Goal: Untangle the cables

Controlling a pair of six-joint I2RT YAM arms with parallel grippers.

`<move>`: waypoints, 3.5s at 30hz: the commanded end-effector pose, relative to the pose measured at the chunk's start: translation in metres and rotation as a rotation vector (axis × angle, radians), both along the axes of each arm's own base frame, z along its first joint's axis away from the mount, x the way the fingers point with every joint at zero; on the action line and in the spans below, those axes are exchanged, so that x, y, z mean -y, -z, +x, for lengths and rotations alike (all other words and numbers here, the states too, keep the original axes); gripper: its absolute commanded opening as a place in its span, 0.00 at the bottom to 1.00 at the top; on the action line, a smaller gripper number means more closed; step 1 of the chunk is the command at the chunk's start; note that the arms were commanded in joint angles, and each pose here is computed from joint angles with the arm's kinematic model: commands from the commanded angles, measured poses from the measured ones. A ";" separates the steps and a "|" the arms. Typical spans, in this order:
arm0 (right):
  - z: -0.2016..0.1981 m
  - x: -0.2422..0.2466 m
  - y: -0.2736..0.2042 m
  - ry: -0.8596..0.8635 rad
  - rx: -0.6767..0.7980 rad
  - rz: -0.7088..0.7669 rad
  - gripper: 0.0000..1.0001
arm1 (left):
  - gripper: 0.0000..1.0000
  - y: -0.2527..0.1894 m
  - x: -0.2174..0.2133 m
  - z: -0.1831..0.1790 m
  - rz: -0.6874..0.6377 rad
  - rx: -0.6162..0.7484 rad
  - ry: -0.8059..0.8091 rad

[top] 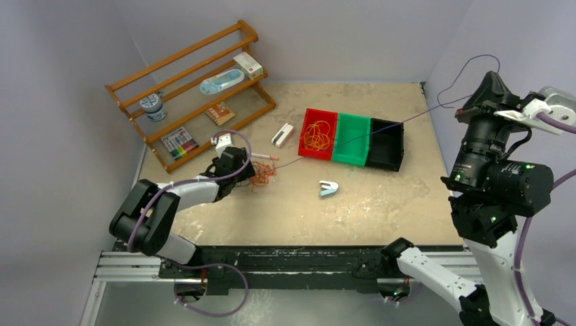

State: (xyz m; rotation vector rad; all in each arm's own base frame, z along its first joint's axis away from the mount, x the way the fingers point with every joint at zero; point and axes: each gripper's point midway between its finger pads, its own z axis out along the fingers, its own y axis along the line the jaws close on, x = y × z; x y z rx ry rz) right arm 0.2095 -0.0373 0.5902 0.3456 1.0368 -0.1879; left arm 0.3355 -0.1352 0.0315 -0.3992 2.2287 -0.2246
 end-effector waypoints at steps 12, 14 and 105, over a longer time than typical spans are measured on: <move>-0.042 0.039 -0.025 0.128 0.114 0.069 0.00 | 0.67 0.001 -0.030 0.001 -0.056 -0.001 -0.128; -0.050 0.045 -0.028 0.149 0.127 0.076 0.00 | 0.68 -0.002 -0.032 0.002 -0.065 0.006 -0.133; 0.095 -0.085 0.146 -0.214 -0.518 -0.034 0.00 | 0.67 -0.128 -0.031 0.019 -0.025 0.234 -0.070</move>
